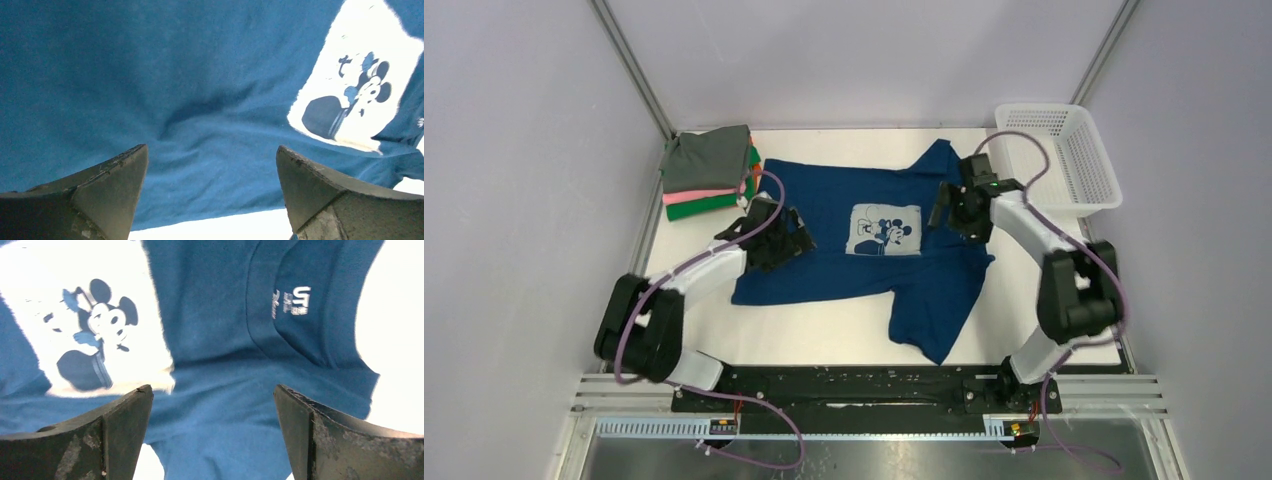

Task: Fold and stack the t-shirts
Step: Grab the side of the flattened tshirt closest away from the robot with both arms

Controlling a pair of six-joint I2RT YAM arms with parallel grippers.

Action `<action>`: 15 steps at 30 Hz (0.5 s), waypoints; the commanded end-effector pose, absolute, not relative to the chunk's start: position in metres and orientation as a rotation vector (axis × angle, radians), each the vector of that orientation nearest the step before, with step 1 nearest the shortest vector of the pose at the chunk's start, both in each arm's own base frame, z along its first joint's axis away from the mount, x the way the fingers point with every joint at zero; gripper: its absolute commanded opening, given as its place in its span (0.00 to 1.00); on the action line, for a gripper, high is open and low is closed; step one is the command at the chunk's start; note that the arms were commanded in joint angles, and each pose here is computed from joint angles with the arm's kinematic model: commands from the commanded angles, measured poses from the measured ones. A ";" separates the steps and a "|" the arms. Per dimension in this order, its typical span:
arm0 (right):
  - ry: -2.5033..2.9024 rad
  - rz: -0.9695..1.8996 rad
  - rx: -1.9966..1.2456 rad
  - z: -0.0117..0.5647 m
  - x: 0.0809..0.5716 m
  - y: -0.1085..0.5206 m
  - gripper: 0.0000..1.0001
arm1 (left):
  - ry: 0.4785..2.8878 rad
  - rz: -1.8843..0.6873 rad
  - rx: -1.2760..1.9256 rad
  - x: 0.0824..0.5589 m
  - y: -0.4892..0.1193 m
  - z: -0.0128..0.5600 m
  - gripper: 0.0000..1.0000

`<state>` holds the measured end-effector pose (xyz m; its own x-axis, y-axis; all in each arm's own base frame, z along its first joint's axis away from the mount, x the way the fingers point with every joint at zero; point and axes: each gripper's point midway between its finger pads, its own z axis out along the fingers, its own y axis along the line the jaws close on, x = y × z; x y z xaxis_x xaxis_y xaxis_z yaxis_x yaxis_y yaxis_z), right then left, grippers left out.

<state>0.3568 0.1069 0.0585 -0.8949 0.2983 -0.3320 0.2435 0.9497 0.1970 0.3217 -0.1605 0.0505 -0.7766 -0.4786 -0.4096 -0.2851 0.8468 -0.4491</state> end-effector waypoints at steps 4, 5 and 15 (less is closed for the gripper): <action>2.349 0.207 0.384 0.159 0.317 0.072 0.99 | 2.238 -0.250 -0.711 0.296 -0.084 0.119 0.99; 2.322 0.209 0.403 0.157 0.309 0.068 1.00 | 2.223 -0.217 -0.755 0.288 -0.071 0.118 0.99; 2.207 0.238 0.436 0.145 0.273 0.055 1.00 | 2.072 -0.034 -1.166 0.221 0.005 0.074 0.99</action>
<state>0.2641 0.0569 0.1288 -0.6421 0.3689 -0.6721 0.2314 0.9290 0.2888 0.2366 -0.0146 0.0813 -0.4052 -0.7098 -0.5763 -0.6428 0.6694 -0.3725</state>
